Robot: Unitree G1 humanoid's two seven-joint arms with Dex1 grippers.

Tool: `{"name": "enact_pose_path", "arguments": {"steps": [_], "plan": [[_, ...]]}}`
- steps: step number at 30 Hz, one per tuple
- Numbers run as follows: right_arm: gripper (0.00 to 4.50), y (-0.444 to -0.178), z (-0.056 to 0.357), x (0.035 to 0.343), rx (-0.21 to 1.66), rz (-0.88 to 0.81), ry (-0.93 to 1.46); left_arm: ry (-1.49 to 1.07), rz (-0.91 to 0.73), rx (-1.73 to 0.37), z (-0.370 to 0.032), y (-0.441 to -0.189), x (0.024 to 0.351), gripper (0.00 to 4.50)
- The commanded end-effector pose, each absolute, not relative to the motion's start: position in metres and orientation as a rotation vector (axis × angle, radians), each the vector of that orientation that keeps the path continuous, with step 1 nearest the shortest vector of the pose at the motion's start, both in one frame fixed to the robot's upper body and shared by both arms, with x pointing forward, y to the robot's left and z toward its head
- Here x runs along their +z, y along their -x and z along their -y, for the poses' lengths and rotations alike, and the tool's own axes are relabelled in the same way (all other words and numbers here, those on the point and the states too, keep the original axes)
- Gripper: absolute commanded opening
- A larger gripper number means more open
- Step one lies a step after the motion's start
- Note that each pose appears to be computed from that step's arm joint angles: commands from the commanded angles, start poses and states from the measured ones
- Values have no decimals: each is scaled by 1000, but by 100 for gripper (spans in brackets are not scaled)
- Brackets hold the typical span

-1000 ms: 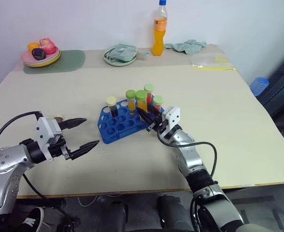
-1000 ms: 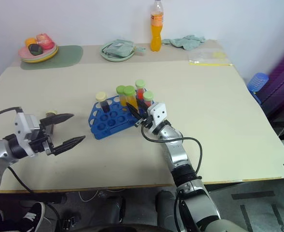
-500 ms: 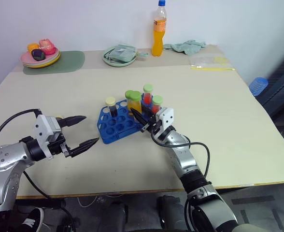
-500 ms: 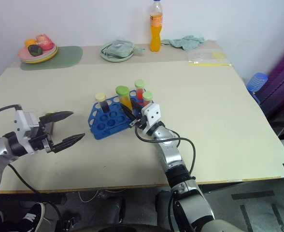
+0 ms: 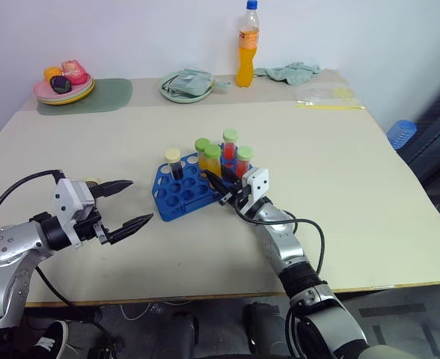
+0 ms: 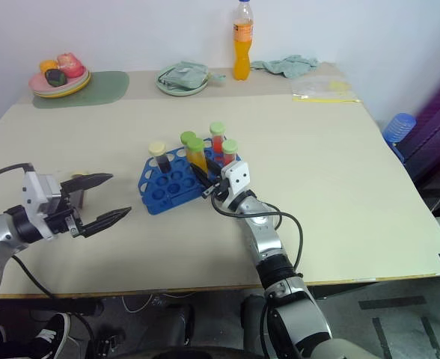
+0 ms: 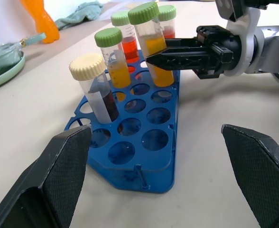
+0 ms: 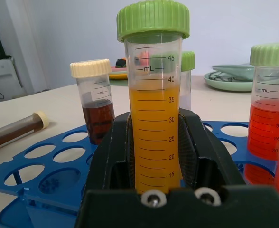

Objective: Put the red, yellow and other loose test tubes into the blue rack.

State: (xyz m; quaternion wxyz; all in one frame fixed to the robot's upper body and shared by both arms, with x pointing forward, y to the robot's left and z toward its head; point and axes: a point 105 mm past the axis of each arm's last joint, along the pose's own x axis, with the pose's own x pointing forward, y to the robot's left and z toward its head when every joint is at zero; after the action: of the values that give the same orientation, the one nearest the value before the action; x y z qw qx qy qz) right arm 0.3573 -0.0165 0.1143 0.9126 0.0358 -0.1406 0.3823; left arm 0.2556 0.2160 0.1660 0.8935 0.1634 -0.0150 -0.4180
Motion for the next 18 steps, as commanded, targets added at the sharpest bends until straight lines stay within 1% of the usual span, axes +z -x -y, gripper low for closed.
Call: {"name": "enact_pose_path", "arguments": {"steps": [1,5,6,8,13,16,18], "plan": [[223,-354,17,125,805,338,-108,-381,75,-860,-216,-255,179,450],[423,-354,22,130,791,364,-44,-379,80,-853,-216,-257,179,450],[444,-352,26,131,801,366,-33,-378,79,-846,-217,-256,179,450],[444,-348,37,134,804,370,-14,-373,76,-823,-221,-255,179,450],[444,-327,72,139,824,340,46,-344,67,-736,-234,-253,182,450],[444,-305,97,148,886,305,111,-322,41,-647,-247,-255,182,450],[444,-295,104,159,952,289,142,-308,-25,-587,-257,-261,177,450]]}}
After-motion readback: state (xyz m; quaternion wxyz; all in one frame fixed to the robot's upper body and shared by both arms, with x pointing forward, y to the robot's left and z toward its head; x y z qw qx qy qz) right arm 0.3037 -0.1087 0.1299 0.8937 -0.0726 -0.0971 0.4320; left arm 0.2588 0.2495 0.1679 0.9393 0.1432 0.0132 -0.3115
